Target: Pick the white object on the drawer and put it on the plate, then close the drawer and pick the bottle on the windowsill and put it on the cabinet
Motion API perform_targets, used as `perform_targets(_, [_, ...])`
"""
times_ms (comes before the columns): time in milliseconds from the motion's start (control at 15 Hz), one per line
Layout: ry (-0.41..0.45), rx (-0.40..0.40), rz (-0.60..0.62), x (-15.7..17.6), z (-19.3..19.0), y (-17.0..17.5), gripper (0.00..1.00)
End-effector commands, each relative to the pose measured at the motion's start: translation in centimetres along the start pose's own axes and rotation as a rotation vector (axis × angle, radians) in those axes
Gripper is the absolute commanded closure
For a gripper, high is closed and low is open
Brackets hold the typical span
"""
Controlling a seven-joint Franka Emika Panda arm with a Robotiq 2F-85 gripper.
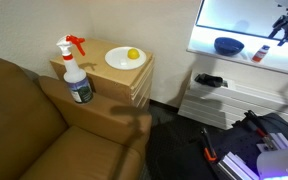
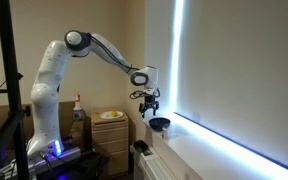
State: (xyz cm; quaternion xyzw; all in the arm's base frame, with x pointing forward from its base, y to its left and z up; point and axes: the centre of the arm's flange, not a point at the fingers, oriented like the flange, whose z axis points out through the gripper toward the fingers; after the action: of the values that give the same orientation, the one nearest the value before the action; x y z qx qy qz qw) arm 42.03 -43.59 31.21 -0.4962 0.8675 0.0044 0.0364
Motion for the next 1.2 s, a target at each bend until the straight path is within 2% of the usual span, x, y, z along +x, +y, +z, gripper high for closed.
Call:
perform_targets(0, [0.002, 0.046, 0.198, 1.0, 1.9, -2.7, 0.0])
perform_targets(67, [-0.013, 0.062, 0.235, 0.2, 2.1, -2.3, 0.0])
perform_targets(133, [-0.001, 0.033, 0.161, 0.5, 1.3, -1.3, 0.0])
perform_targets(267, [-0.003, 0.038, 0.206, 0.3, 2.0, -1.7, 0.0])
perform_targets(333, [0.034, 0.06, 0.227, -0.3, 2.5, -2.0, 0.0])
perform_targets(533, [0.024, 0.157, 0.357, 0.9, 2.0, -3.5, 0.0])
perform_targets(667, [0.029, 0.193, 0.445, 1.9, 2.2, -4.7, 0.0])
perform_targets(800, [0.033, 0.179, 0.51, 2.7, 2.8, -5.5, 0.0])
perform_targets(933, [0.036, 0.125, 0.563, 3.5, 4.0, -6.1, 0.0])
perform_targets(1000, [0.04, 0.157, 0.512, 2.4, 2.9, -4.3, 0.0])
perform_targets(1133, [0.048, 0.149, 0.518, 2.6, 3.6, -4.4, 0.0])
